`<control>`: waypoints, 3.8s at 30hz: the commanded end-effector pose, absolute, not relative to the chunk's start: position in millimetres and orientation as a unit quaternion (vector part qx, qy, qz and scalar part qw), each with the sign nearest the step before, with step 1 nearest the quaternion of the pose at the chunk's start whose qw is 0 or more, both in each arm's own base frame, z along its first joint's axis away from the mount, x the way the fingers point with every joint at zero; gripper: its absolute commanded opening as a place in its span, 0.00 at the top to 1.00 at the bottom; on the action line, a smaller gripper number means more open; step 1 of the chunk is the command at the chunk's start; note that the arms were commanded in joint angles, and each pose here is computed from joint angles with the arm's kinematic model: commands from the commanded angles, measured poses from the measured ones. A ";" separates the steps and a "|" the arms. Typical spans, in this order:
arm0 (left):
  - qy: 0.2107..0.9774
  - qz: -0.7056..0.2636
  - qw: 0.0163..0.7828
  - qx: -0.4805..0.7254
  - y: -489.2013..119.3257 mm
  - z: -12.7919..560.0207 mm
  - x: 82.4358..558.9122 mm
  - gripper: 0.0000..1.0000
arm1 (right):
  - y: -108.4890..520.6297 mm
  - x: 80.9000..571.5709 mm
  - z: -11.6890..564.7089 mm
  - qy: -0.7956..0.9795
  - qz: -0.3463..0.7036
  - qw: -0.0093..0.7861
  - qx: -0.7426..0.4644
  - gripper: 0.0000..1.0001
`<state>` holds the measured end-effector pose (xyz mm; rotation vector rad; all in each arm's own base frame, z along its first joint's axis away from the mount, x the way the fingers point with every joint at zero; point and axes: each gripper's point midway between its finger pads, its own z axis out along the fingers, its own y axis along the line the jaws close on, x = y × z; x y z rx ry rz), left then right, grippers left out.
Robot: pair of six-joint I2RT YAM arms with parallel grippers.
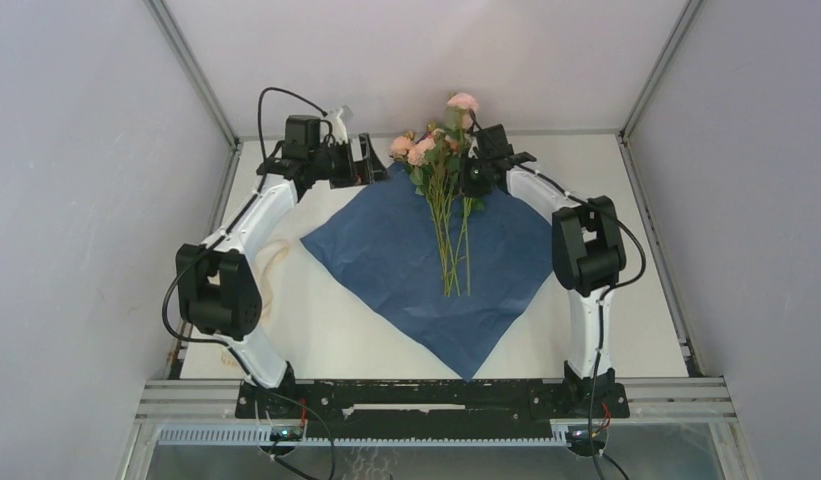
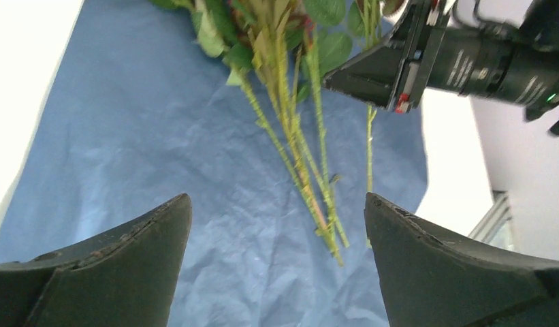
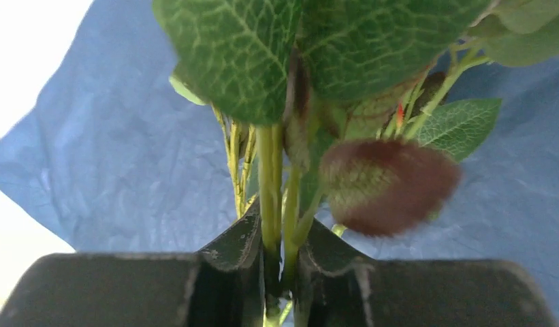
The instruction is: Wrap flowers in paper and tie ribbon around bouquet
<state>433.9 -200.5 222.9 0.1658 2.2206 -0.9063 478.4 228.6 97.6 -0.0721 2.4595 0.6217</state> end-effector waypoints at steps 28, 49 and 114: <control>0.529 -0.061 0.302 0.791 -314.0 57.2 139.6 0.00 | 155.7 172.5 70.7 0.965 0.243 0.074 0.060 0.42; 0.596 -0.122 0.361 0.707 -335.1 64.2 162.3 0.99 | 161.0 197.9 87.6 0.961 0.264 0.088 0.005 0.42; 0.821 -0.128 0.201 0.518 -262.0 153.9 271.4 0.55 | 160.1 277.5 42.2 0.918 0.366 0.137 0.063 1.00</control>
